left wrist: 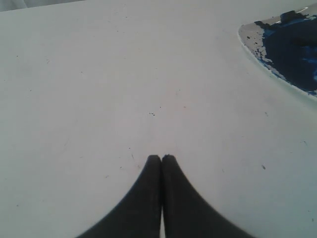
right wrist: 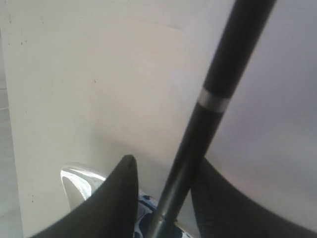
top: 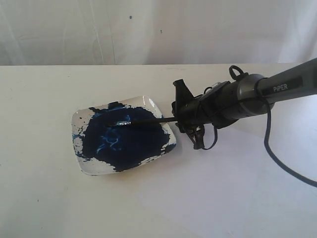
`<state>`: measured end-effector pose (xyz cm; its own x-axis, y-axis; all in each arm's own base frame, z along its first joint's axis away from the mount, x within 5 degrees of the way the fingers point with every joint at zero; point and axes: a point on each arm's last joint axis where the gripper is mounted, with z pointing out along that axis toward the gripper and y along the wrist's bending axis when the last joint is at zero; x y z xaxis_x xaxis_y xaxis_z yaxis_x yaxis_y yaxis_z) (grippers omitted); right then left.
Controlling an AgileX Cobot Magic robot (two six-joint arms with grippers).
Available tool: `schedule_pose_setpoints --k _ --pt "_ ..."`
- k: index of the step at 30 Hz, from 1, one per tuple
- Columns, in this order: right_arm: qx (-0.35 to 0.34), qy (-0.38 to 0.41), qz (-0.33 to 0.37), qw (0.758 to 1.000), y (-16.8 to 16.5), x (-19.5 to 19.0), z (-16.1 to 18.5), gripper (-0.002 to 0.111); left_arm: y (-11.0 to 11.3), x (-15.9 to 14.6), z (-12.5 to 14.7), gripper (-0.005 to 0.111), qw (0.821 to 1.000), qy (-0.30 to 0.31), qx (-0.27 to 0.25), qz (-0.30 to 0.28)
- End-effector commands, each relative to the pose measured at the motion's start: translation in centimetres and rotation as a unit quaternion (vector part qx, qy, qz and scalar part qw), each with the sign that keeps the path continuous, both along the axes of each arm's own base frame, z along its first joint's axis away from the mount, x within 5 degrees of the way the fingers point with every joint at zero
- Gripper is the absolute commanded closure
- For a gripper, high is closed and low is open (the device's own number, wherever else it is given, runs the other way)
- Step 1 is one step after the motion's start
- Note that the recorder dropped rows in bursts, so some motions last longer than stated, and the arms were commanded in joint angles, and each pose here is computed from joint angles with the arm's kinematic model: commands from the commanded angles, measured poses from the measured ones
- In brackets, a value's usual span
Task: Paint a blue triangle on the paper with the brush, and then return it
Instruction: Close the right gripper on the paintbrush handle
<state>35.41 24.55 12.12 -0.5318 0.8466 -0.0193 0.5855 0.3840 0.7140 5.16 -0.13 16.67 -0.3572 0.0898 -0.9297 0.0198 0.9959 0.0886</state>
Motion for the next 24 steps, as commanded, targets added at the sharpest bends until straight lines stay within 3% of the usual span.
schedule_pose_setpoints --k 1,24 --pt "0.006 -0.006 -0.022 1.000 -0.1 0.3 0.2 0.074 0.0 0.0 -0.1 0.107 1.000 0.003 -0.005 0.001" --pt "0.004 0.008 -0.026 1.000 0.1 0.5 -1.2 0.074 0.0 0.0 -0.1 0.107 1.000 0.003 -0.005 0.001"
